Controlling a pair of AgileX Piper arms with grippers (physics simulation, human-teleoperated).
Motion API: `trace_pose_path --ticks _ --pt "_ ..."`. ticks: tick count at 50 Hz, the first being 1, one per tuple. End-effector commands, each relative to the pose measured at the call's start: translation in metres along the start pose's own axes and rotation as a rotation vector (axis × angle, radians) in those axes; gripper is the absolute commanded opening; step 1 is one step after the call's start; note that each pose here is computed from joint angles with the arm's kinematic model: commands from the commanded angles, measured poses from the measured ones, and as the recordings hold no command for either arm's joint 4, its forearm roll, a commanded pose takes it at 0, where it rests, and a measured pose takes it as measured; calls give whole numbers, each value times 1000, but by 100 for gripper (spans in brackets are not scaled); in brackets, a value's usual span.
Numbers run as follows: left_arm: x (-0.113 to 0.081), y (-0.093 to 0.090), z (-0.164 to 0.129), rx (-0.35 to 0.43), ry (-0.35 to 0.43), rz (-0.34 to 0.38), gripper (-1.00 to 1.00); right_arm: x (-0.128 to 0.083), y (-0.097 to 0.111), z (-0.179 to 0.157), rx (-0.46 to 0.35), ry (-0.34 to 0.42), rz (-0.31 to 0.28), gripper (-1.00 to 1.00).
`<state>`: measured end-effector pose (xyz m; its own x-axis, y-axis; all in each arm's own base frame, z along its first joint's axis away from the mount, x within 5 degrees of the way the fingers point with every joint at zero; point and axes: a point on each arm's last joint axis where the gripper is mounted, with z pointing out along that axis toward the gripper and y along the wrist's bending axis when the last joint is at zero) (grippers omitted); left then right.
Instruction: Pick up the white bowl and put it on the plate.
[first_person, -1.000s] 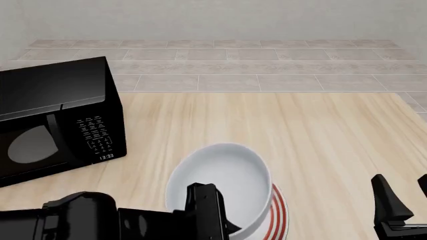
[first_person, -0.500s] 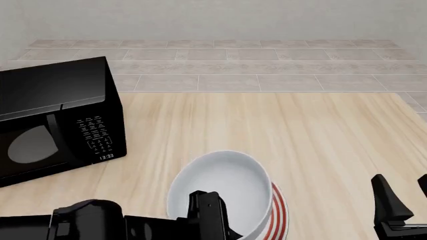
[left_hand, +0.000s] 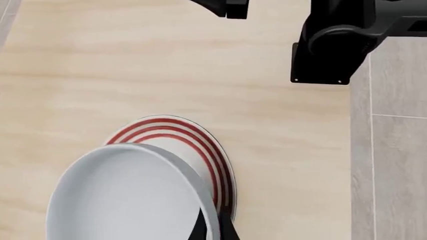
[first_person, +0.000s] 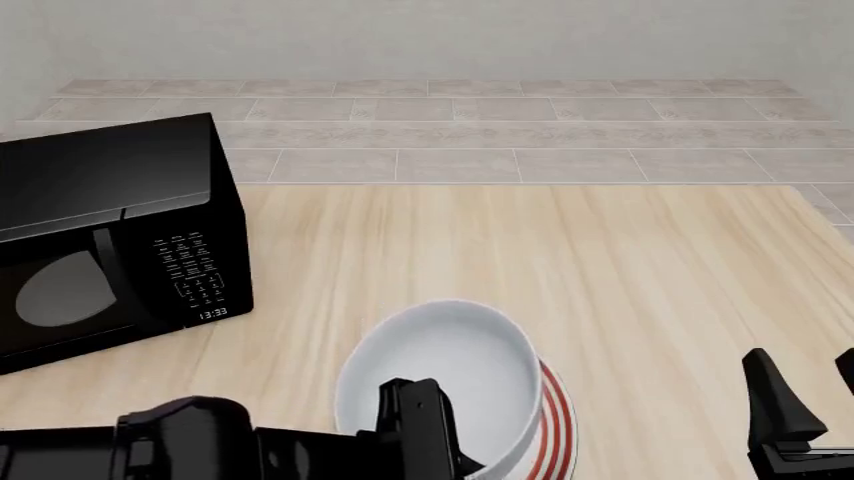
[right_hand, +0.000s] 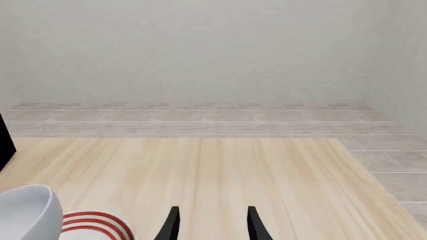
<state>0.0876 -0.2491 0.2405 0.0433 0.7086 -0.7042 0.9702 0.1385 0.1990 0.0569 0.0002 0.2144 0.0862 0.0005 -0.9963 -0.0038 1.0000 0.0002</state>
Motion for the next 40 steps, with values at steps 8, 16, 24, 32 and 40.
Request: trace_pose_path --ticks 8,16,24,32,40 --pt "4 1 8 -9 6 -13 -100 0 0 0 4 1 0 100" --pt "4 1 10 -9 8 -18 -100 0 0 0 4 0 0 100" --pt "5 1 13 -8 10 -20 -100 0 0 0 4 1 -1 100" --pt "7 3 16 -14 13 -25 -100 0 0 0 4 0 0 100" --pt "6 5 16 -16 17 -23 -100 0 0 0 4 1 0 100"
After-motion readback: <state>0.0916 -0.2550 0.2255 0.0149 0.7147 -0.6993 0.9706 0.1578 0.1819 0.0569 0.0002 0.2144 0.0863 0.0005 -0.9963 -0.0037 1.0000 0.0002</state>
